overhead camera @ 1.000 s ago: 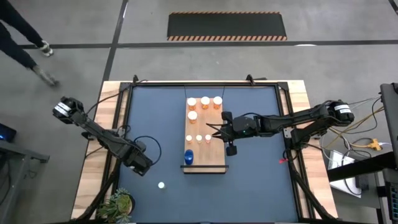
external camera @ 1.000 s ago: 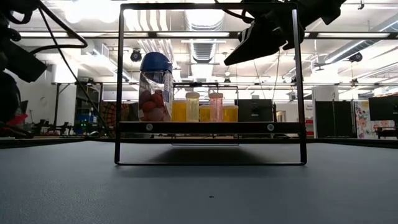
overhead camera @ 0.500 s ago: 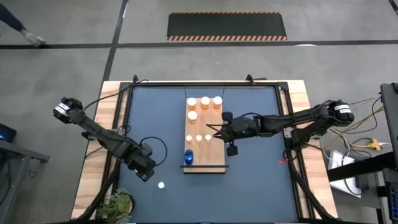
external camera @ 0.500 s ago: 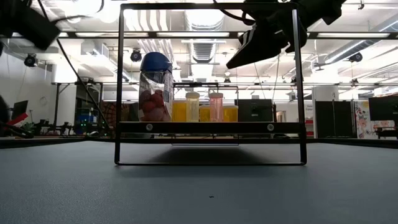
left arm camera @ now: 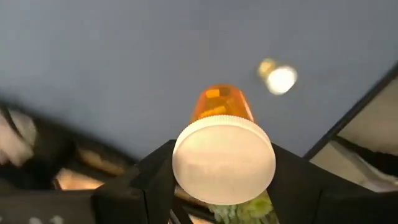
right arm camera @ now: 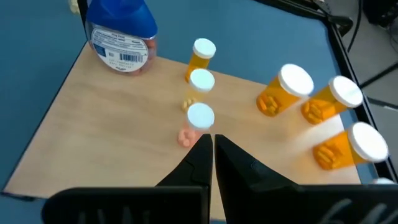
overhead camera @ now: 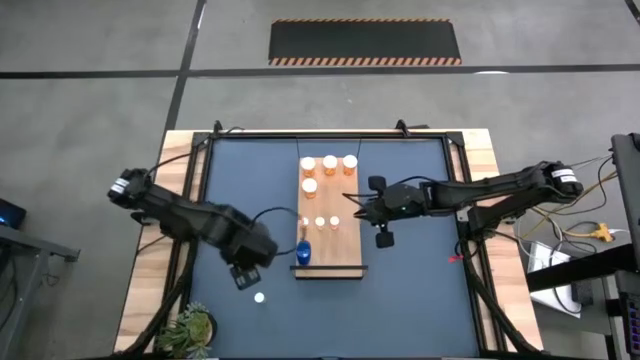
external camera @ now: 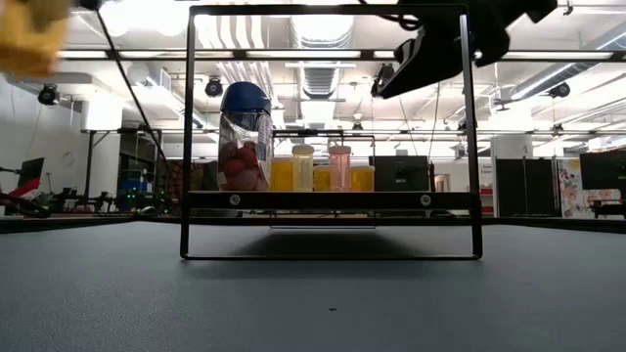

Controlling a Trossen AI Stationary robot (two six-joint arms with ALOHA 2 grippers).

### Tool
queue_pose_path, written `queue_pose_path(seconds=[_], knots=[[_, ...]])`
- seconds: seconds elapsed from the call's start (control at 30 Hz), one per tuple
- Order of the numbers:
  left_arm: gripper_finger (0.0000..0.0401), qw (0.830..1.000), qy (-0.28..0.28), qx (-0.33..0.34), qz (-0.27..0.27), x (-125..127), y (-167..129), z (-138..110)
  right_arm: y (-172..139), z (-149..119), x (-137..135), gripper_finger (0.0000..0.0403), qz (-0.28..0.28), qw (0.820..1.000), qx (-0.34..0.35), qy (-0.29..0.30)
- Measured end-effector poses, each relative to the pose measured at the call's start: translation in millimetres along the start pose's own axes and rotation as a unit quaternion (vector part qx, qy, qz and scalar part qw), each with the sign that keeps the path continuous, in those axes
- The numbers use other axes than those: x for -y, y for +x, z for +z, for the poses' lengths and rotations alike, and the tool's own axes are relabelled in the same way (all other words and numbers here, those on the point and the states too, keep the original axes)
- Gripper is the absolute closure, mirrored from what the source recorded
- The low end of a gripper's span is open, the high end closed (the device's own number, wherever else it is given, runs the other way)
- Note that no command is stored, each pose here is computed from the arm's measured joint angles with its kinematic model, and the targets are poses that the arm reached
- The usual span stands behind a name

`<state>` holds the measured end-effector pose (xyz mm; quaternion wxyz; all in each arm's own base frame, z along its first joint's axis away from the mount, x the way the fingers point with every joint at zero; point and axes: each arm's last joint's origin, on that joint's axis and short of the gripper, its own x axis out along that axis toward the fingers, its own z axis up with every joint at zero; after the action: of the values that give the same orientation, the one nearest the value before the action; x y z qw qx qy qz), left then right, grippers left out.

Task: Pick and place medicine bottles onto shelf by color
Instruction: Put the big orange pill bottle on the shelf aligned with the big orange pill bottles

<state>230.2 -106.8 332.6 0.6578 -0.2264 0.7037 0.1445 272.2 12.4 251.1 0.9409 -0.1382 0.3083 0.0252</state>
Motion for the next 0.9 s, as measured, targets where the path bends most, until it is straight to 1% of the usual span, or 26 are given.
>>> queue_pose_path(seconds=[0.1, 0.23, 0.37, 0.5, 0.67, 0.9], knots=[[0.0209, 0.998, 0.061, 0.031, 0.002, 4.8, -12.6, 21.1, -9.1, -0.7, 0.6, 0.0394, 0.001, 1.000, -0.002, 0.013], [0.0208, 0.986, 0.134, 0.092, 0.019, 2.6, -32.4, 49.2, -15.2, -7.1, -0.6, 0.0394, 0.002, 1.000, -0.003, 0.019], [0.0208, 0.972, 0.183, 0.143, 0.038, -6.6, -53.8, 73.3, -21.0, -13.9, -1.8, 0.0394, 0.001, 1.000, 0.000, 0.030], [0.0208, 0.954, 0.220, 0.187, 0.079, -18.4, -66.3, 100.5, -28.0, -17.5, -2.1, 0.0394, -0.001, 0.999, 0.007, 0.038], [0.0207, 0.940, 0.248, 0.212, 0.095, -32.0, -61.2, 143.5, -39.6, -18.9, -1.5, 0.0394, -0.001, 0.999, 0.008, 0.046], [0.0207, 0.926, 0.280, 0.225, 0.115, -48.1, -35.3, 201.6, -51.4, -20.4, -0.9, 0.0394, -0.002, 0.999, 0.015, 0.051]])
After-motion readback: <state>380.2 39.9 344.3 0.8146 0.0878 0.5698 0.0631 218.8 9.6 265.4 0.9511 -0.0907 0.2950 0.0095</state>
